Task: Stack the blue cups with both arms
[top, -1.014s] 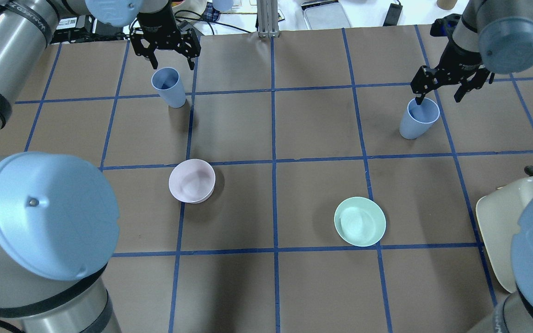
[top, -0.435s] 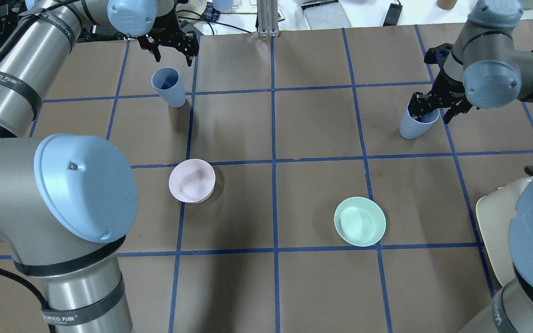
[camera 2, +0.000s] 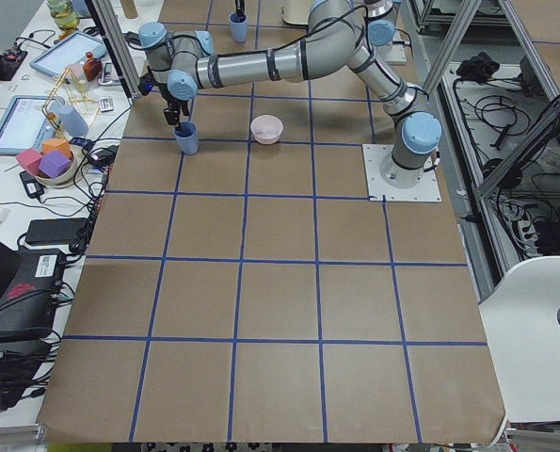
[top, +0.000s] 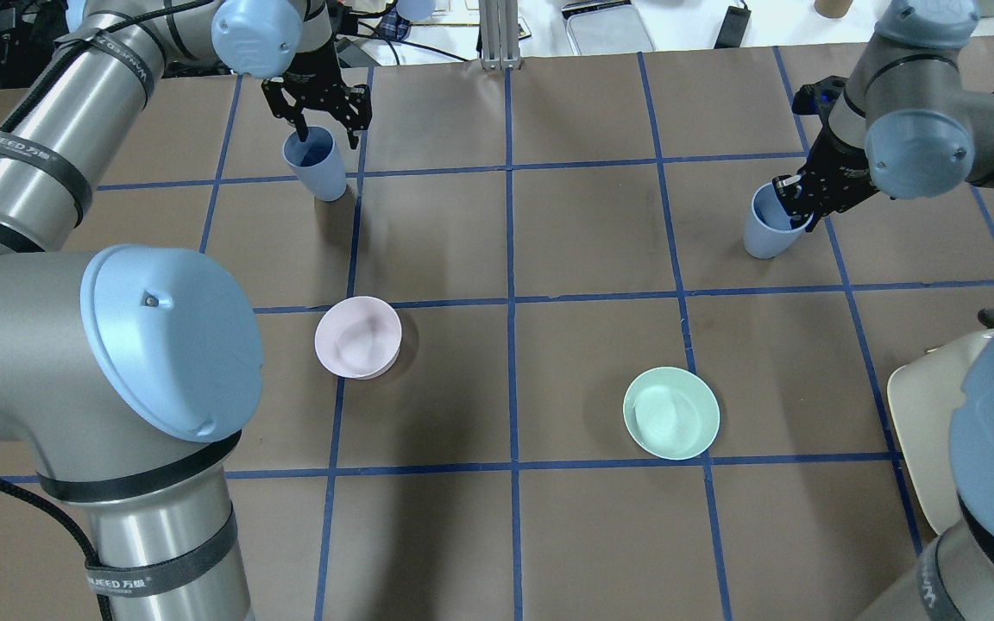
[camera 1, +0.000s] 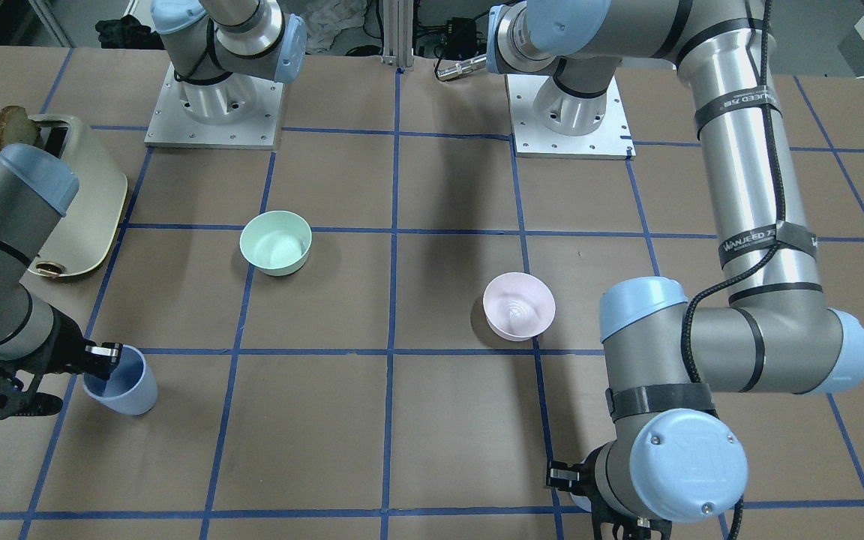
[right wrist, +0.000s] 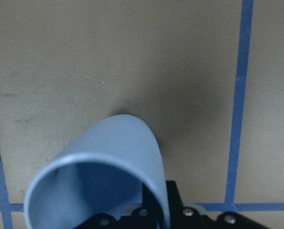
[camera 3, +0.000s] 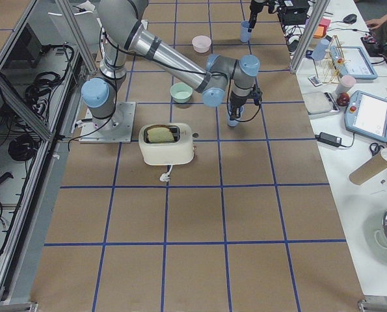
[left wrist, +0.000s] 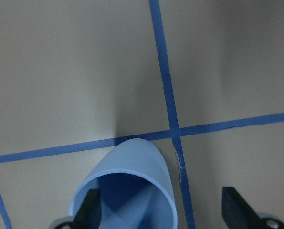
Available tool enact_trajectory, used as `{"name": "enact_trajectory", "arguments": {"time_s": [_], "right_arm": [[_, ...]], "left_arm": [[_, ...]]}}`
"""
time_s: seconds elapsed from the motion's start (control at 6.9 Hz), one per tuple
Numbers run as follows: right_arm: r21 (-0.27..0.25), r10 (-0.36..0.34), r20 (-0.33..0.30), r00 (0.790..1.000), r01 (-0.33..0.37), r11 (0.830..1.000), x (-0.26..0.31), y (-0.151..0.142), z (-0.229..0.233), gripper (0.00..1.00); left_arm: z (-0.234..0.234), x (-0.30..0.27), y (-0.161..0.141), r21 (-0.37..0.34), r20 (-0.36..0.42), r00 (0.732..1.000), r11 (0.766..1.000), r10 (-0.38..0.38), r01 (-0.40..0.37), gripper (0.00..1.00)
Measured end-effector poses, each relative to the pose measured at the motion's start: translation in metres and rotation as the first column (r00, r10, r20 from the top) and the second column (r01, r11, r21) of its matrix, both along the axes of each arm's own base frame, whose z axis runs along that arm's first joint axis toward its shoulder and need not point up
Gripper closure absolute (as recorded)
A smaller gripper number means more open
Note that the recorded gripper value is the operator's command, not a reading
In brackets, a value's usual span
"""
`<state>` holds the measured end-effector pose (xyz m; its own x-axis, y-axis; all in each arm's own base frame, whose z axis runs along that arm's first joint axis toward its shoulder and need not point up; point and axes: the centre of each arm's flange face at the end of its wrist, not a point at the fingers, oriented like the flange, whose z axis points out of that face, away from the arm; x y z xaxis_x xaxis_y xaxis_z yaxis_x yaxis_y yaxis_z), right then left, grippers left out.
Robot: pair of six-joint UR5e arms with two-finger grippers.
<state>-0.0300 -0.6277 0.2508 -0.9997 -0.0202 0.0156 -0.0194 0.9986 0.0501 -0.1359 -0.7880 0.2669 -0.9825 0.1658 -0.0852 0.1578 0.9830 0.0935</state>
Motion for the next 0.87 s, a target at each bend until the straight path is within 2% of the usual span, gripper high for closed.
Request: {"name": "enact_trajectory", "arguments": {"time_s": [0.14, 0.58, 0.87], "right_arm": [[-0.01, 0.006, -0.001, 1.0, -0.006, 1.0, 0.0, -0.002, 0.006, 1.0], [-0.017, 0.013, 0.013, 1.0, -0.012, 1.0, 0.0, -0.015, 0.039, 1.0], [-0.01, 0.014, 0.017, 1.0, -0.014, 1.0, 0.0, -0.019, 0.055, 1.0]], "left_arm": [[-0.007, 0.0, 0.0, 0.012, 0.001, 1.0, 1.0, 0.001, -0.001, 1.0], [-0.001, -0.015, 0.005, 0.024, 0.003, 1.0, 1.0, -0.013, 0.013, 1.0], [0.029, -0.055, 0.023, 0.035, -0.028, 1.0, 0.999, 0.0, 0.001, 1.0]]}}
